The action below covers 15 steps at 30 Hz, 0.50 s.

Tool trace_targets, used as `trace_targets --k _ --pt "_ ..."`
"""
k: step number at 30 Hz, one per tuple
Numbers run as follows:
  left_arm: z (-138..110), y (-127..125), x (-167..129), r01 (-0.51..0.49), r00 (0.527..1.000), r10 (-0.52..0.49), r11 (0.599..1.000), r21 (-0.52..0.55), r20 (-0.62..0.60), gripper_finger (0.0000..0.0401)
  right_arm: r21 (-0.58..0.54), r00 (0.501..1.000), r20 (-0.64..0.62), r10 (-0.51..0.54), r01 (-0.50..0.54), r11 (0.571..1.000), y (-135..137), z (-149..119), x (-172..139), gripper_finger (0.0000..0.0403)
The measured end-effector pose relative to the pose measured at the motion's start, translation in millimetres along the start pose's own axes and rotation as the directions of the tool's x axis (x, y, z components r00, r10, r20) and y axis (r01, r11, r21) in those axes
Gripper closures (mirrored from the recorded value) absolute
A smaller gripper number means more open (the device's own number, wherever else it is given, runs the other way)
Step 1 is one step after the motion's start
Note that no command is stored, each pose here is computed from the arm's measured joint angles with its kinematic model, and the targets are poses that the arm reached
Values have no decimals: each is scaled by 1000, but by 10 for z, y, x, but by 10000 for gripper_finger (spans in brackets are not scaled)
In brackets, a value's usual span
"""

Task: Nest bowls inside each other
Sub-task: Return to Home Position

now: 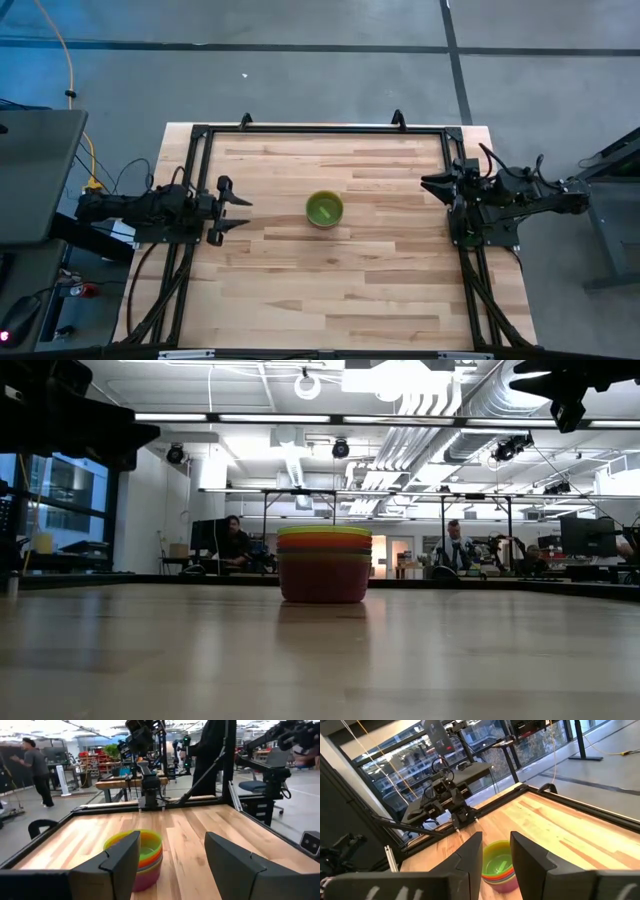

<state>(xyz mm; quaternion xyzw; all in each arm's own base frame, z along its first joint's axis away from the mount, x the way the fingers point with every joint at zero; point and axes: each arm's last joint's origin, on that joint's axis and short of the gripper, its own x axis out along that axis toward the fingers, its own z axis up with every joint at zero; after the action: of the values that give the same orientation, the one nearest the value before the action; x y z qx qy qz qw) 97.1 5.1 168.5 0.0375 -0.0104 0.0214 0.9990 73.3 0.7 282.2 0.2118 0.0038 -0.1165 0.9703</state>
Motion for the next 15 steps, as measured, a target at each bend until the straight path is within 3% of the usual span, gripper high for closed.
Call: trace_targets --k 15 --pt "5 8 0 -27 1000 27 996 -90 3 190 -1 1000 -12 23 -24 1000 7 -4 0 314"
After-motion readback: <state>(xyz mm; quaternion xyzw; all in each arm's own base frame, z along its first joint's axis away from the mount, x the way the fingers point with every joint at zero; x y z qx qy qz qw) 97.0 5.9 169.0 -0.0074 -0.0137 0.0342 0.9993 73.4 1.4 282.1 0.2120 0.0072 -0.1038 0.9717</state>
